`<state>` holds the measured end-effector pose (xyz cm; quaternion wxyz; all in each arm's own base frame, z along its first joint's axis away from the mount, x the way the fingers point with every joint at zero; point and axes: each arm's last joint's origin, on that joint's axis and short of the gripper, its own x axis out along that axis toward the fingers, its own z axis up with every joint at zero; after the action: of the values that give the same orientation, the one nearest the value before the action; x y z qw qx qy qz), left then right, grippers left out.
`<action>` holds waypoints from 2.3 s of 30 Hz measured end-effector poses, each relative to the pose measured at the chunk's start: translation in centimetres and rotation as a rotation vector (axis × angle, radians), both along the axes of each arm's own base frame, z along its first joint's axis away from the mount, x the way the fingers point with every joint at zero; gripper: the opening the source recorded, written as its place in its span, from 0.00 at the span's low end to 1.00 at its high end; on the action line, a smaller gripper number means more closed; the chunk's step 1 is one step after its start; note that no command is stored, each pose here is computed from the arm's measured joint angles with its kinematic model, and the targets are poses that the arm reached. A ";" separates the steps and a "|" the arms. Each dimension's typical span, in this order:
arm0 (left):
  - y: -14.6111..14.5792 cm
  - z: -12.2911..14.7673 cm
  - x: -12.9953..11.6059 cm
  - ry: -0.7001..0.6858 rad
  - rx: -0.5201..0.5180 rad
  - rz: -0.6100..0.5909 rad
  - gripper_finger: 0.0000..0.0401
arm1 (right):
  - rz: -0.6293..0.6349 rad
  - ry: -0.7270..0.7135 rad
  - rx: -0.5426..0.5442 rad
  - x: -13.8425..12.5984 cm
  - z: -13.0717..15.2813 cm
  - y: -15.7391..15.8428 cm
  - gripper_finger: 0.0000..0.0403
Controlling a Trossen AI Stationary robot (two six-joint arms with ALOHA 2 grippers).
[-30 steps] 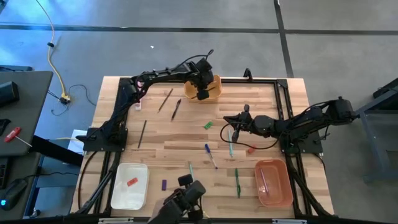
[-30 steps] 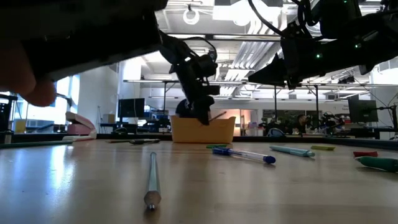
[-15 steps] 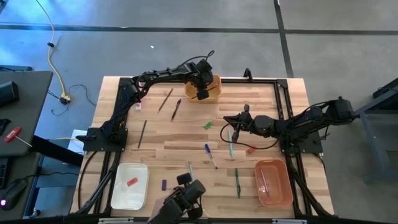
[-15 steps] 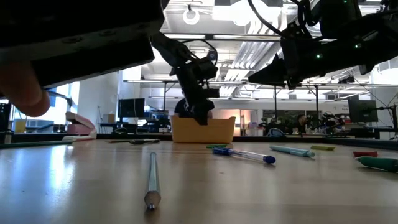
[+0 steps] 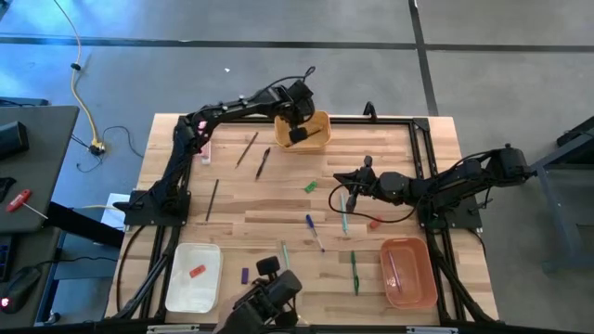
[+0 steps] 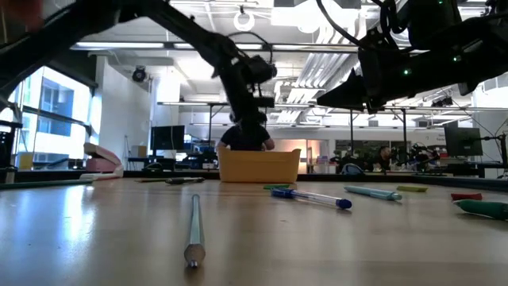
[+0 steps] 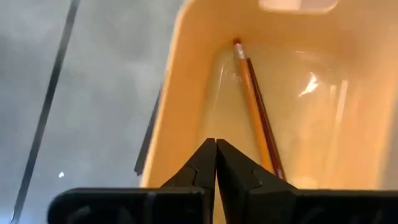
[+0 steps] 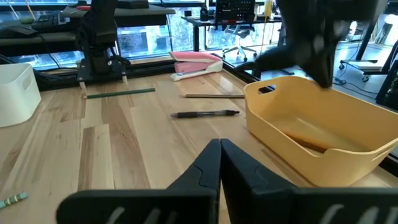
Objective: Sort crayons/erasers/pens/pencils in bins
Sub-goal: Put the black pen into the orange bin
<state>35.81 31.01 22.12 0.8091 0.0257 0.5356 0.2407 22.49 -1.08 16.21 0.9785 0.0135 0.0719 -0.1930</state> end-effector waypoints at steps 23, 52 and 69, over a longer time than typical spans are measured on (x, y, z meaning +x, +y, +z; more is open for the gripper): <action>-12.7 2.5 -12.6 -0.268 -0.110 0.187 0.00 | 0.023 0.039 -0.005 -0.1 -0.4 0.5 0.00; -22.3 -6.9 -15.5 -0.542 -0.183 0.496 0.16 | 0.023 0.046 -0.004 -0.1 -0.4 0.5 0.00; -21.8 -10.0 -14.9 -0.417 -0.171 0.558 0.39 | 0.023 0.049 -0.003 -0.1 -0.5 0.5 0.00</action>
<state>20.92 9.17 12.09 0.8032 -0.2391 0.3636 0.4068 22.42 -0.58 15.76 0.9785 0.0062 0.0959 -0.1824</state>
